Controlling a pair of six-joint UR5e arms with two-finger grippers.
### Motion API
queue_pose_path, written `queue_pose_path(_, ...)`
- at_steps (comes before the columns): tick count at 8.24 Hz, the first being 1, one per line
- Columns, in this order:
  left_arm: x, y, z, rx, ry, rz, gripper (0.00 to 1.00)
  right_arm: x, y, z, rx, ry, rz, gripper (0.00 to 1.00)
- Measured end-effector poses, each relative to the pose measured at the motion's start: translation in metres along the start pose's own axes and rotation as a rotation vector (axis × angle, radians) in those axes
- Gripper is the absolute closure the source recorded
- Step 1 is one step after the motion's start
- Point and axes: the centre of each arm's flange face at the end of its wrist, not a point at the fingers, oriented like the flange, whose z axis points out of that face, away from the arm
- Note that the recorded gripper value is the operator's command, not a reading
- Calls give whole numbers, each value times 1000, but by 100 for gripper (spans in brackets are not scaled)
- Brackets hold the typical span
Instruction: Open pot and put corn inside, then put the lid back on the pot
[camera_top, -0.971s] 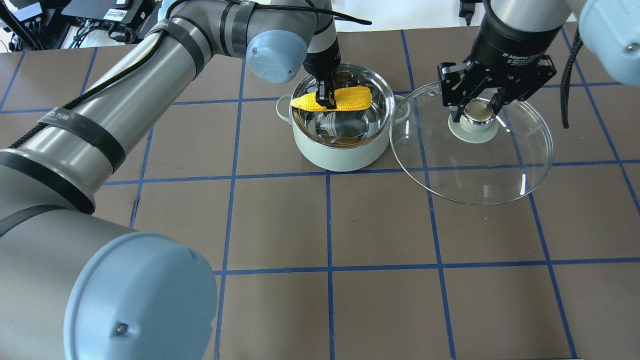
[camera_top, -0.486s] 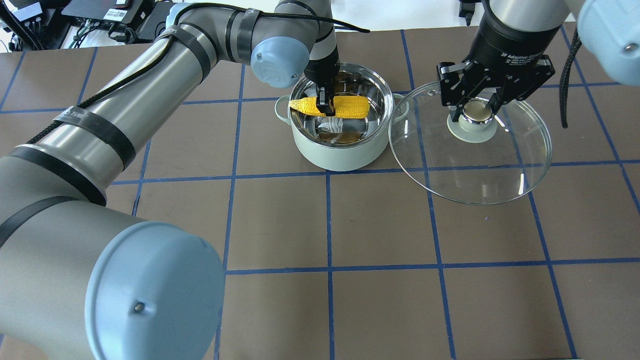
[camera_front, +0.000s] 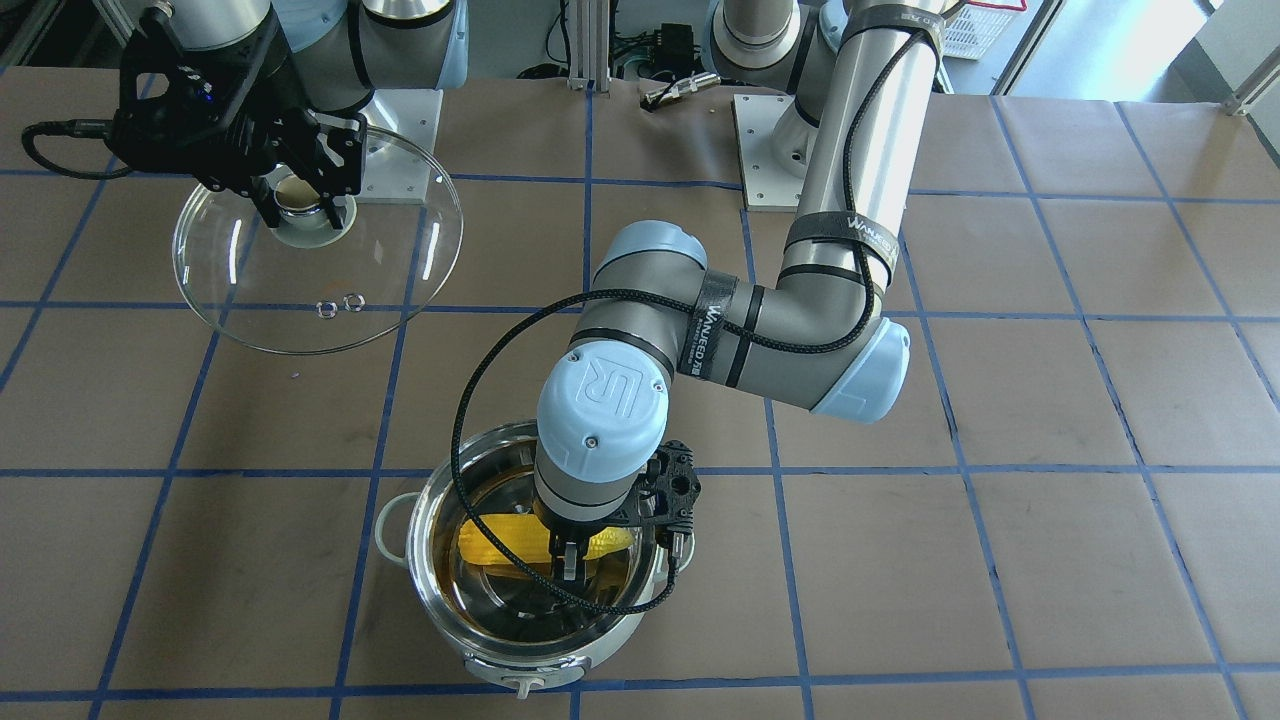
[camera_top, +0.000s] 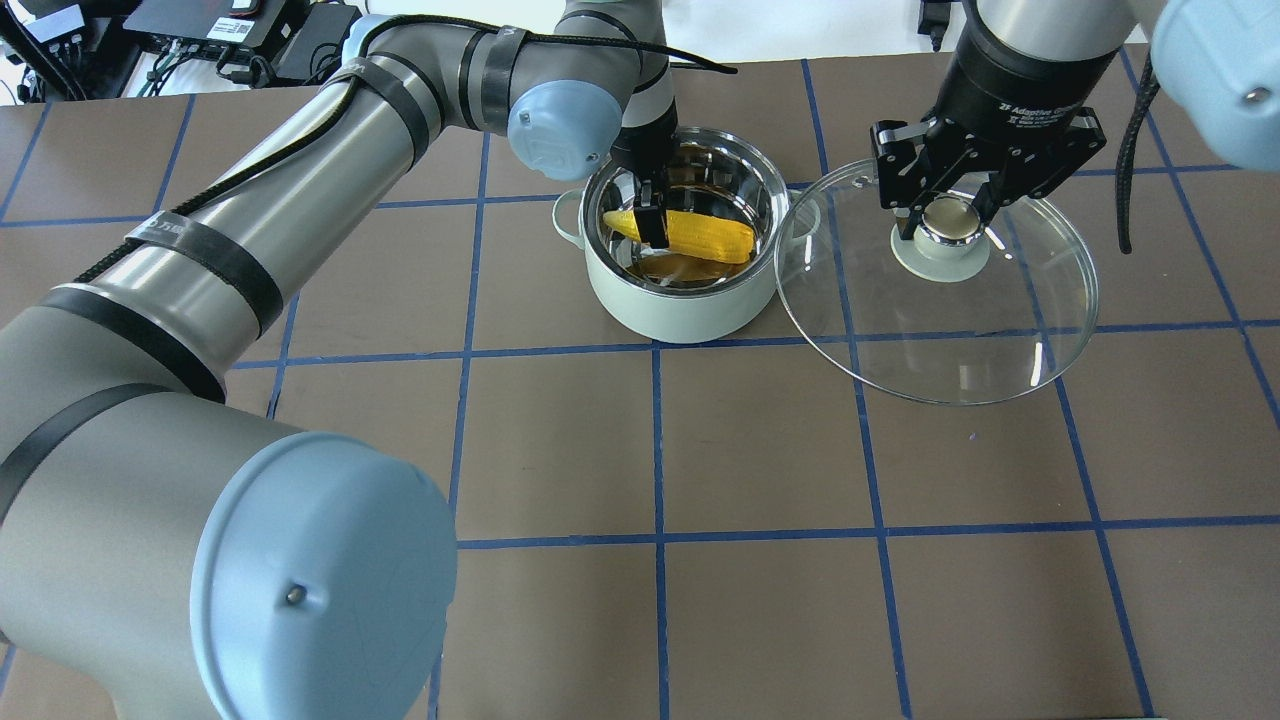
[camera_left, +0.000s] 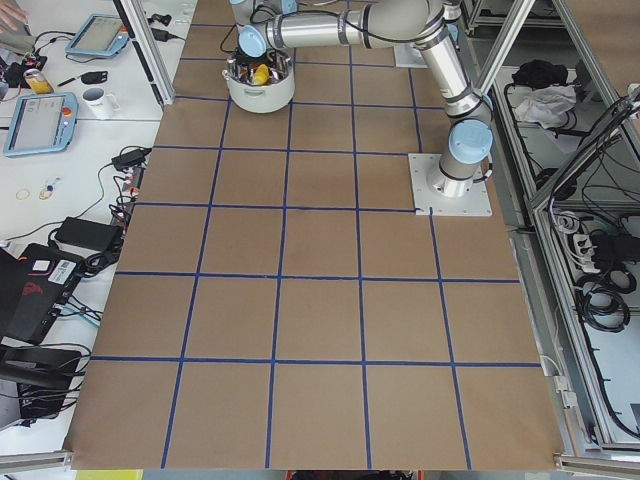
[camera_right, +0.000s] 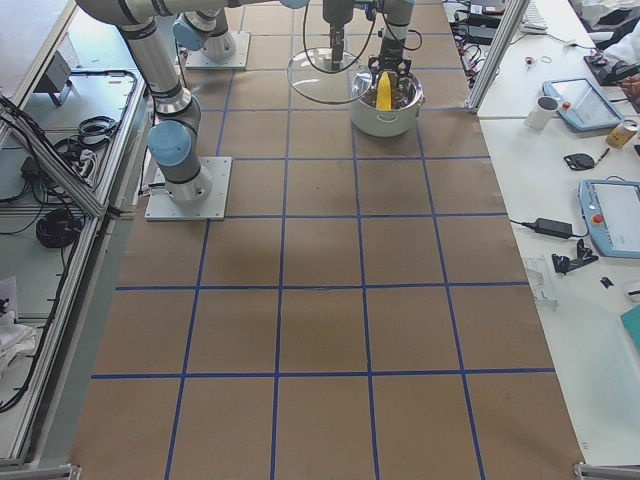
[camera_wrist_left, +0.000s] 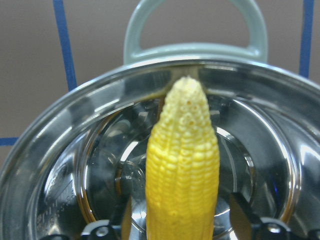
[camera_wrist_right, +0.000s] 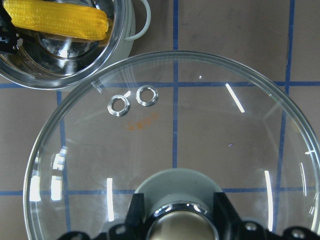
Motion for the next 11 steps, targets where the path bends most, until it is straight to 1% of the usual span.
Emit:
queue_pose_path(2,-3,1,-14,-4,16,-6,6,0,-1,0,3,2,-3,65)
queue_pose_path(3,-8,2,-32,-10,34,-2,7,0,-1,0,3,3,-8,65)
queue_pose_path(4,-18,3,-65,-19,62,10,8,0,-1,0,3,4,-12,65)
queue_pose_path(5,-30,-10,-108,-24,80,28,7,0,-1,0,3,5,-14,65)
queue_pose_path(6,-41,-42,-152,-20,77,27,7,0,-1,0,3,5,-16,65)
queue_pose_path(7,-46,-82,-186,-18,79,16,7,1,-1,0,3,6,-17,65)
queue_pose_path(8,-46,-122,-205,-13,79,16,0,1,-1,0,2,6,-18,65)
queue_pose_path(9,-46,-154,-215,-4,66,24,0,1,-1,0,2,6,-18,65)
queue_pose_path(10,-50,-183,-224,33,41,67,0,0,-1,0,1,4,-13,65)
queue_pose_path(11,-60,-208,-240,77,22,130,0,0,-1,0,1,4,-11,65)
